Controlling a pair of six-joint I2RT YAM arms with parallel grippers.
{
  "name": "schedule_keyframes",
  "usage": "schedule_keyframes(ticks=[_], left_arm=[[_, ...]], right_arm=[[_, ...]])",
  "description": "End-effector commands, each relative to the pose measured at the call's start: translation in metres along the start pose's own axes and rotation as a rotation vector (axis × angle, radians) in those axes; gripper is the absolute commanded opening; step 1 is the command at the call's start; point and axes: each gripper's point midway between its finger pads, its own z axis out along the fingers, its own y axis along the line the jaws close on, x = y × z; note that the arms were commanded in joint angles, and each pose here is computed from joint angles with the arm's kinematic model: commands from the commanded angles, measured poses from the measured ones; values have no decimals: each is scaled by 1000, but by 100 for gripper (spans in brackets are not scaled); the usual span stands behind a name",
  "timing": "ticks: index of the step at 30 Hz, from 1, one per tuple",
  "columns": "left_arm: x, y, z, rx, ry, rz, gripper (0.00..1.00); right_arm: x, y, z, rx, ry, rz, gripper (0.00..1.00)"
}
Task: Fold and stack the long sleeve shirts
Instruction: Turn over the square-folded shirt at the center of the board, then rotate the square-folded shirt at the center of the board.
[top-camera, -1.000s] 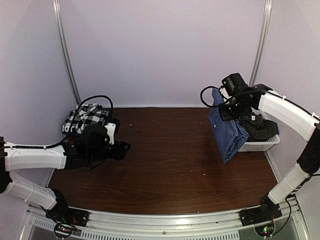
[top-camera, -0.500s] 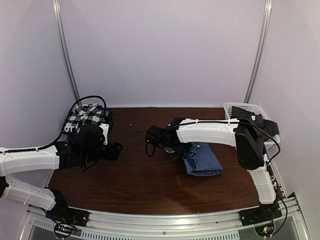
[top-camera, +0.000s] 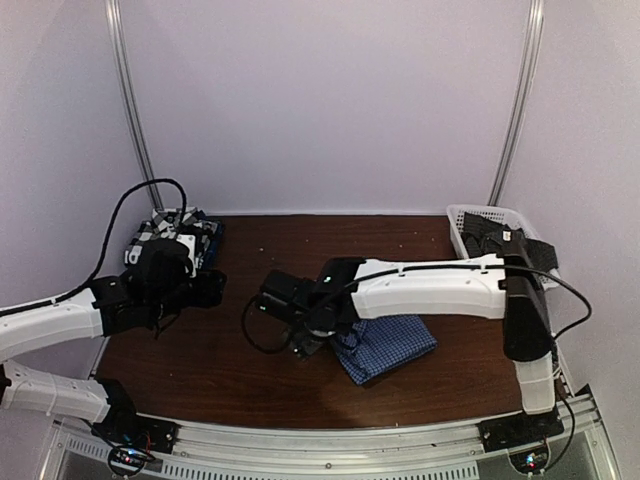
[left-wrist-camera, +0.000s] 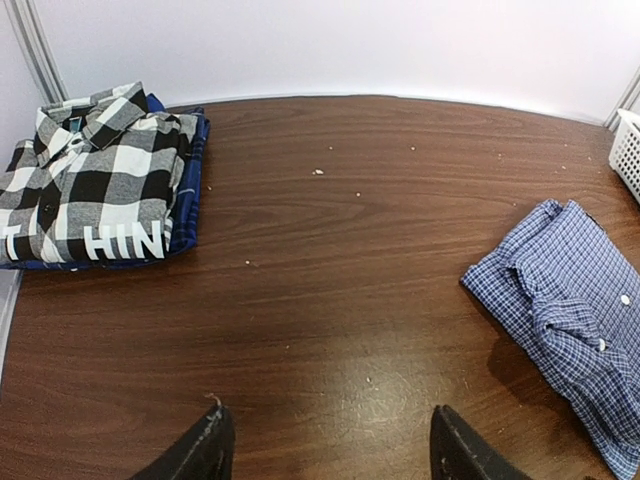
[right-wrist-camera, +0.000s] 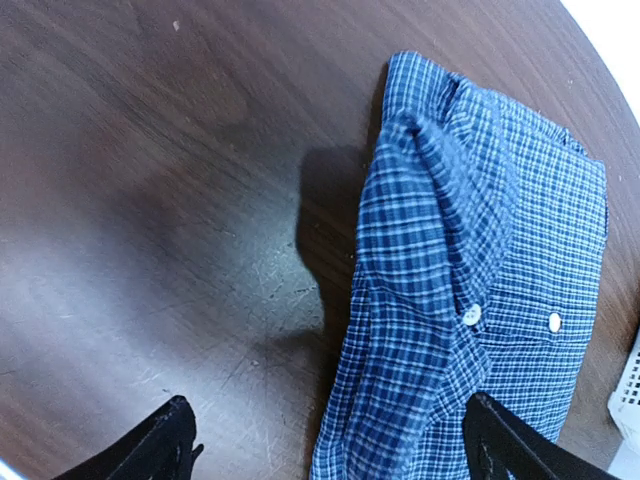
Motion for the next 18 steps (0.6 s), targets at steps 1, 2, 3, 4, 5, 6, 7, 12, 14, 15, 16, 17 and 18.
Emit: schedule_keyframes(ticks=[1, 2, 3, 4, 5, 6, 7, 12, 14, 15, 16, 17, 18], left_arm=[[-12, 3, -1, -15, -31, -17, 69], [-10, 1, 0, -6, -26, -15, 69], [-9, 0, 1, 5, -21, -15, 70], [-7, -3, 2, 17, -15, -14, 71], [-6, -5, 3, 27, -10, -15, 73], [-5, -6, 4, 38, -6, -19, 74], [-4, -9, 5, 48, -4, -21, 76], [-1, -13, 7, 75, 6, -26, 77], [2, -14, 8, 79, 13, -26, 78], [3, -15, 9, 83, 15, -26, 78], [4, -15, 9, 84, 20, -25, 78], [6, -15, 10, 84, 24, -26, 78], [7, -15, 11, 84, 27, -27, 78]], right_arm=[[-38, -36, -59, -177, -179, 133, 94], [-39, -52, -60, -188, -195, 164, 94], [-39, -68, -58, -199, -203, 192, 94], [-31, -79, -50, -221, -191, 208, 94], [-33, -95, -47, -242, -207, 239, 94], [-32, -105, -42, -272, -216, 259, 93], [-34, -116, -37, -304, -232, 277, 93], [-46, -137, -11, -483, -277, 287, 86], [-51, -134, 1, -555, -276, 280, 83], [-52, -133, 10, -591, -269, 283, 80], [-53, -131, 17, -628, -258, 286, 78], [-53, -128, 26, -663, -246, 289, 77], [-54, -126, 35, -693, -235, 296, 75]])
